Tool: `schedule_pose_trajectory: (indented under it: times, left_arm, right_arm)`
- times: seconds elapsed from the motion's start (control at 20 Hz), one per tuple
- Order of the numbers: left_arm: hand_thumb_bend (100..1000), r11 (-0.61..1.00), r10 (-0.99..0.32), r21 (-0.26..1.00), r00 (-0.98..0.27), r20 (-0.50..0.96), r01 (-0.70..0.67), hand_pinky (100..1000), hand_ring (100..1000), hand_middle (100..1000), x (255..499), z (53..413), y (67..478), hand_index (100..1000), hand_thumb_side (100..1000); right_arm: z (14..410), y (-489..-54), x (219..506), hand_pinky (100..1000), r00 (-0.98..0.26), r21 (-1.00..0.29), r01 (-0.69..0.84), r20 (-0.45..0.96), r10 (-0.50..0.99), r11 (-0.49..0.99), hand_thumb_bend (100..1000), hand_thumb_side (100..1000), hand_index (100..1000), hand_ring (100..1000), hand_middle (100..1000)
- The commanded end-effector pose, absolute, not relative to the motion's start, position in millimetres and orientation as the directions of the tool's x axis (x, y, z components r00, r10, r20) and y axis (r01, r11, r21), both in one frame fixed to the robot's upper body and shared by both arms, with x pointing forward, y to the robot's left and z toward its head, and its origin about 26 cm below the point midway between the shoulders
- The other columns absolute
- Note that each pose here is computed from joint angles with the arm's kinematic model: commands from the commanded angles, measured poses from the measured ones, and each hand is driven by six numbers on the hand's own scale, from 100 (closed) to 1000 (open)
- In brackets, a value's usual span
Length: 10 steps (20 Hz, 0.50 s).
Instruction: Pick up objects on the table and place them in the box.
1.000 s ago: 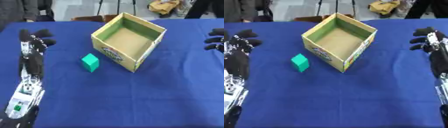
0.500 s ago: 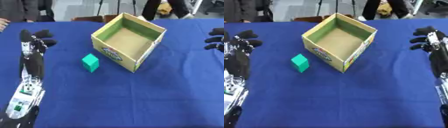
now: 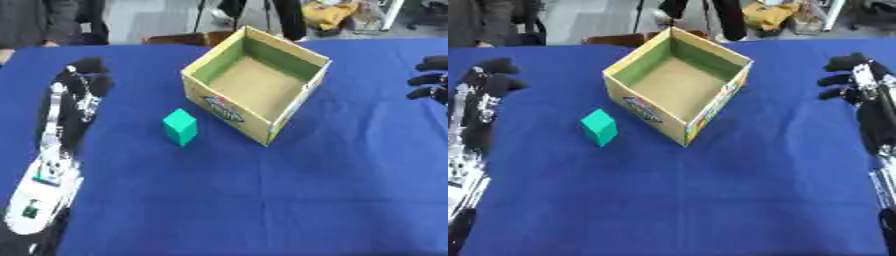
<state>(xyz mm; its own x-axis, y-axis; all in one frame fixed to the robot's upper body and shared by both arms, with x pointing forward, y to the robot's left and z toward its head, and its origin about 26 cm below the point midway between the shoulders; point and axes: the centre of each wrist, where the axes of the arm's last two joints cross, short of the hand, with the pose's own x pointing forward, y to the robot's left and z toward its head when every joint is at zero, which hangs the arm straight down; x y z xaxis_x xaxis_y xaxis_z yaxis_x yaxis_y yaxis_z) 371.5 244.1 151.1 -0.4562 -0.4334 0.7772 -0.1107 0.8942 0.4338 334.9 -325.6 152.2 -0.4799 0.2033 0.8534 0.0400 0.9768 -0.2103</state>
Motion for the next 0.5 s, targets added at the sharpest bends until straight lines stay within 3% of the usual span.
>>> schedule_pose_trajectory:
  times: [0.05,0.25,0.5]
  left_arm:
    - [891,0.766,-0.628,0.623,-0.391,0.673,-0.157,704,582,619,379,173,248,773,611]
    - [905,0.561,-0.805,0.819,-0.313,0.504,-0.124,674,565,607,392,187,236,767,627]
    - [907,0.366,-0.911,0.925,-0.245,0.333,-0.101,638,531,556,404,188,215,724,638]
  right_arm:
    - [161,-328,335,538,-0.500,-0.230,0.037,0.838,0.218,0.972,100,751,720,623,647]
    - [161,-328,335,538,-0.499,-0.232,0.034,0.839,0.218,0.972,100,751,719,623,646]
    - [160,-327,335,537,-0.499,-0.231,0.029,0.840,0.215,0.972,100,753,719,623,646]
